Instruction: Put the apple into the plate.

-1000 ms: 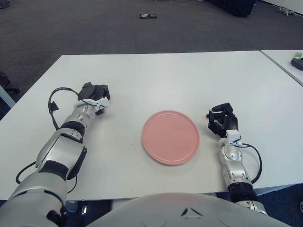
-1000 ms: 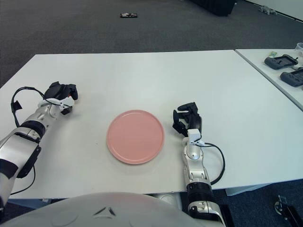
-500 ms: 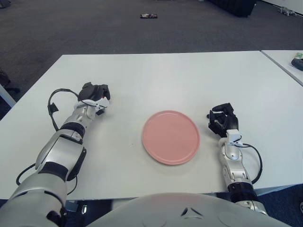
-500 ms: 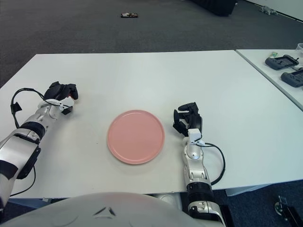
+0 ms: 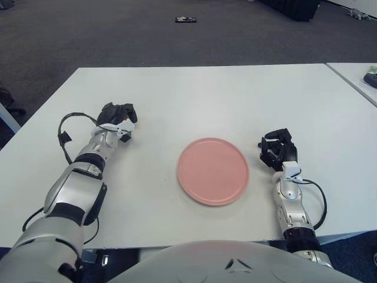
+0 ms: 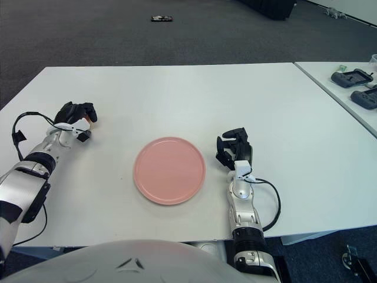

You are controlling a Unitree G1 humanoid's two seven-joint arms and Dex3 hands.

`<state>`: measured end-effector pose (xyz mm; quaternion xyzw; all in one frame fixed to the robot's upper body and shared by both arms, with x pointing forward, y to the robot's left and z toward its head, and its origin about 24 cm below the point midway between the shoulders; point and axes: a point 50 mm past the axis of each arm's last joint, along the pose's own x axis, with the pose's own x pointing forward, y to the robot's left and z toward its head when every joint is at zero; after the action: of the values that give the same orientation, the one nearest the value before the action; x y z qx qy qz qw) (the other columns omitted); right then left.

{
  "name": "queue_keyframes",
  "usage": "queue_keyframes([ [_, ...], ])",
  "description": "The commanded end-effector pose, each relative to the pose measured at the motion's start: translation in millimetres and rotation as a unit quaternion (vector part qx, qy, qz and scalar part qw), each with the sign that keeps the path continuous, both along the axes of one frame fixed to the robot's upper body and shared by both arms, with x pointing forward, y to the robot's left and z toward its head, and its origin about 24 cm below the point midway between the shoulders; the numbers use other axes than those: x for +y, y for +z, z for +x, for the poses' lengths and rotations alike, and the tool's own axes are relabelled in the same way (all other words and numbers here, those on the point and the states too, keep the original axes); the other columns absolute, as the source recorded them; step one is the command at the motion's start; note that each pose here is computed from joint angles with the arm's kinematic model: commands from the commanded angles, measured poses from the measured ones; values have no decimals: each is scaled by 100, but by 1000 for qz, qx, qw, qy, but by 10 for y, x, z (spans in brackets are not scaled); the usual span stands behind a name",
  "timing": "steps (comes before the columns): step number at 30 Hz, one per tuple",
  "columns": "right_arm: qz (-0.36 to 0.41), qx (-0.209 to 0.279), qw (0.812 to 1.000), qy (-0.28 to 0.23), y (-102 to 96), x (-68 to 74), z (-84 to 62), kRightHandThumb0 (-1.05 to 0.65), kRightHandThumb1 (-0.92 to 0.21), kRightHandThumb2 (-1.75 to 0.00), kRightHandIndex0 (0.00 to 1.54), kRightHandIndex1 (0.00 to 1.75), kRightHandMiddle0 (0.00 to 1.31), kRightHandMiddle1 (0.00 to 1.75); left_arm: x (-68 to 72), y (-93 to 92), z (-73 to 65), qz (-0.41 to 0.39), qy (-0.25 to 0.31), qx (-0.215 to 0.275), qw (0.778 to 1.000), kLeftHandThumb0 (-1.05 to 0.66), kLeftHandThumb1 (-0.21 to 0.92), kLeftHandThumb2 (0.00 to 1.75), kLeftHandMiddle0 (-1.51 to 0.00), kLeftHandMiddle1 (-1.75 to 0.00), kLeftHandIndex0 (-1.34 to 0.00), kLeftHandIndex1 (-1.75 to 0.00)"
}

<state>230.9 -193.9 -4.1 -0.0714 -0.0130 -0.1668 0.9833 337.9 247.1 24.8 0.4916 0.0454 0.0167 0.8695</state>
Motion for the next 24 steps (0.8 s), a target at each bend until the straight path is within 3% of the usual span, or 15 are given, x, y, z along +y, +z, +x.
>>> queue_keyframes([
  [1, 2, 24, 1000, -4, -83, -11, -40, -37, -75, -77, 63, 128, 30, 175, -82, 13, 1, -33, -23, -10, 999, 48, 27, 137, -64, -175, -82, -175],
  [20, 1, 27, 1000, 0, -84, -17, -19, -37, -75, -76, 64, 127, 29, 175, -314, 402, 74, -69, -118, -117, 984, 48, 28, 136, -63, -175, -81, -175],
  [24, -2, 28, 1000, 1, -85, -21, -15, -37, -75, -76, 64, 127, 29, 175, -381, 488, 76, -87, -140, -130, 978, 49, 24, 140, -66, -175, -87, -175],
])
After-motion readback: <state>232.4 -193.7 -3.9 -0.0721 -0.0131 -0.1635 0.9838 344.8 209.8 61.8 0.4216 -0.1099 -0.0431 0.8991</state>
